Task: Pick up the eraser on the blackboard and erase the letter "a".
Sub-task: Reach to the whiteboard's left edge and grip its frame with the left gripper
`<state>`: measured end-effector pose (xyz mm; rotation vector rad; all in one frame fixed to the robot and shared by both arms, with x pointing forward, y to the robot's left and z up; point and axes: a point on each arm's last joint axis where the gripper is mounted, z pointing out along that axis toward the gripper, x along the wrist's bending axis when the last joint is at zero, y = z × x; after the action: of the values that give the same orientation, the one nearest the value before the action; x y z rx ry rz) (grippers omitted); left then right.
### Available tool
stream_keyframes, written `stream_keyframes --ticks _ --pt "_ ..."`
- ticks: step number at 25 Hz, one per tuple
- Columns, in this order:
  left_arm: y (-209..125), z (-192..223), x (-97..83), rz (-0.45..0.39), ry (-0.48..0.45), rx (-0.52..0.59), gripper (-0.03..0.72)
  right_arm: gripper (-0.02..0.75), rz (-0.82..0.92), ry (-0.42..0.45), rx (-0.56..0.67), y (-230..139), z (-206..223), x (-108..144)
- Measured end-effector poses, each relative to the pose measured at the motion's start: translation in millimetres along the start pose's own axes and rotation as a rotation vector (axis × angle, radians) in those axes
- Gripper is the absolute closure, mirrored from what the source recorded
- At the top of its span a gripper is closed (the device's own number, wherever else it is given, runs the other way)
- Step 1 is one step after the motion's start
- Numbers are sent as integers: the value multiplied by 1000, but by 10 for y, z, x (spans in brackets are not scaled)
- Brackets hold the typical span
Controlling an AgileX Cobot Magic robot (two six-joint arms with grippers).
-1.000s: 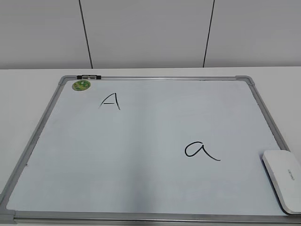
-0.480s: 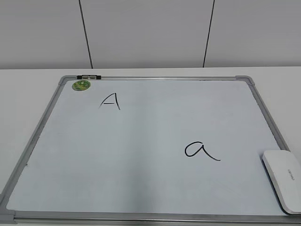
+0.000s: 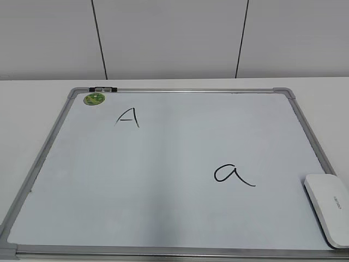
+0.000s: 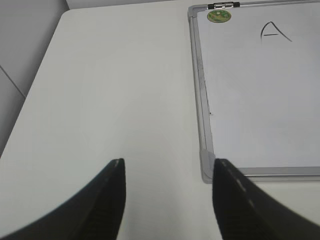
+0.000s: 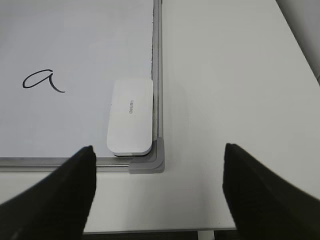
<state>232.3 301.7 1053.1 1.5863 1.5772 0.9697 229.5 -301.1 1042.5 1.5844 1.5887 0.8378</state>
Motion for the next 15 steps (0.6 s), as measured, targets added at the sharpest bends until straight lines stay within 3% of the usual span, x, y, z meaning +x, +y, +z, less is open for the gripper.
stream_keyframes --ticks 7,15 --pt "144 -67 9 2 5 -43 185 152 0 0 0 0 0 0" --pt "519 363 20 7 -1 19 149 151 0 0 0 0 0 0"
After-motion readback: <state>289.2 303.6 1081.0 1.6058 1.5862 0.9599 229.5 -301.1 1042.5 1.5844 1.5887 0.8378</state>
